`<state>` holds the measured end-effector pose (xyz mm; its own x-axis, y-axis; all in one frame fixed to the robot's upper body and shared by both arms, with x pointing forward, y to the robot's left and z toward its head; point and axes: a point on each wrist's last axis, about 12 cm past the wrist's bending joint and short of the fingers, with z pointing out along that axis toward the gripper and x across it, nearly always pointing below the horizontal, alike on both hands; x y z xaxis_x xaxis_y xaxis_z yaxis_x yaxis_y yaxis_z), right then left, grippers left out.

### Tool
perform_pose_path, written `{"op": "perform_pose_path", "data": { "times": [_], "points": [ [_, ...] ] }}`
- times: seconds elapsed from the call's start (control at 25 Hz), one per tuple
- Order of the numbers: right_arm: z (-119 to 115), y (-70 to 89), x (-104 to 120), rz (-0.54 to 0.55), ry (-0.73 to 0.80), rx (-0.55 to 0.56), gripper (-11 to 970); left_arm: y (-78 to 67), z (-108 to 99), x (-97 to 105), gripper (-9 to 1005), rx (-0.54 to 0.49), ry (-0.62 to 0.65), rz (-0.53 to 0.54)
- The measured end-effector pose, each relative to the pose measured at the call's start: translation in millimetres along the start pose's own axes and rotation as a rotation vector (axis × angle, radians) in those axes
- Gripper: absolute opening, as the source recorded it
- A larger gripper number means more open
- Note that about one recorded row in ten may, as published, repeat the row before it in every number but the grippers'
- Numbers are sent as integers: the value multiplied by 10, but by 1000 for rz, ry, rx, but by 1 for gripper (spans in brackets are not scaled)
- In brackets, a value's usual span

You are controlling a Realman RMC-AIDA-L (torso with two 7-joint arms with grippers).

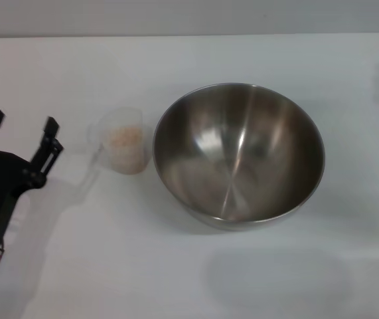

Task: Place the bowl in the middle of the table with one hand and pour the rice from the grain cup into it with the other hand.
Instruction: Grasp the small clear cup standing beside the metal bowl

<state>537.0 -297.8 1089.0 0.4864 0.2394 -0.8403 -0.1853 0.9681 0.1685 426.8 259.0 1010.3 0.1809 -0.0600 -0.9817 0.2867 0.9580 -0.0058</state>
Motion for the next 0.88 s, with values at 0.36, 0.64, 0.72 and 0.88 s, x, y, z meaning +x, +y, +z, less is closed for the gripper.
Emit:
{"op": "perform_pose_path", "data": {
  "times": [0.36,0.64,0.72,0.88],
  "points": [
    [-64,-66,-7,-17,8,20,391,-142,51,191,860,71,165,-18],
    [-52,-64,-4,-16,10,17,391,-143,138,254,861,73,222,-16],
    [-46,-68,-3,-17,12,18,391,-136,184,278,861,71,244,-14],
    [-42,-70,-3,-18,12,17,391,-110,307,321,861,74,289,0]
  ]
}}
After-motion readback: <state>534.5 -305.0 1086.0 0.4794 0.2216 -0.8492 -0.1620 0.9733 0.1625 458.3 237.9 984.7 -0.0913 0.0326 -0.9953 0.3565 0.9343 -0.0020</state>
